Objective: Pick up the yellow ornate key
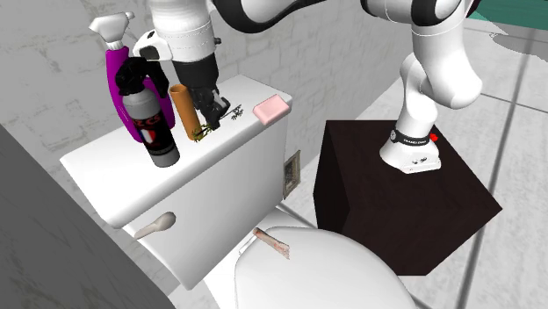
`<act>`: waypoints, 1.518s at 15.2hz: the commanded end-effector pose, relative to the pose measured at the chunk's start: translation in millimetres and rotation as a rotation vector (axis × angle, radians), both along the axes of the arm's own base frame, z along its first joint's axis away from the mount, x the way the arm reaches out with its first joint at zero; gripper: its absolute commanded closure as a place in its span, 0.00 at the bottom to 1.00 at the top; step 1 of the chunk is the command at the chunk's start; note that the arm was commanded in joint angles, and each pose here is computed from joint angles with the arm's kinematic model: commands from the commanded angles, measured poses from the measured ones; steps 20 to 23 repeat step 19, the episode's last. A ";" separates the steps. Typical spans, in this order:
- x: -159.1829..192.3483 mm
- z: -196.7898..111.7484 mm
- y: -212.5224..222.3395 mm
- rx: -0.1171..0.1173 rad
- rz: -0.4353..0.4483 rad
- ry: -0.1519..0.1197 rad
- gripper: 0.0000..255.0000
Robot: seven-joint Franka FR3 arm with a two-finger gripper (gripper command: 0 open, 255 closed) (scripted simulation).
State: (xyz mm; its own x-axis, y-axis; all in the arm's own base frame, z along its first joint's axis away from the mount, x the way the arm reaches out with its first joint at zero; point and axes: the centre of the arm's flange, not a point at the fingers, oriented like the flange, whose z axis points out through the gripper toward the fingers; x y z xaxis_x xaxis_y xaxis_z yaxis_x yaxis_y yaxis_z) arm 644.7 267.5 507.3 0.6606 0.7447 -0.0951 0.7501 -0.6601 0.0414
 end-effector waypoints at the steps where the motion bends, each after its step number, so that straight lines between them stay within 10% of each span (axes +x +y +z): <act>1: -3.9 -22.6 5.6 -0.022 0.007 0.058 1.00; 23: -9.4 68.5 -2.0 -0.022 0.007 0.059 1.00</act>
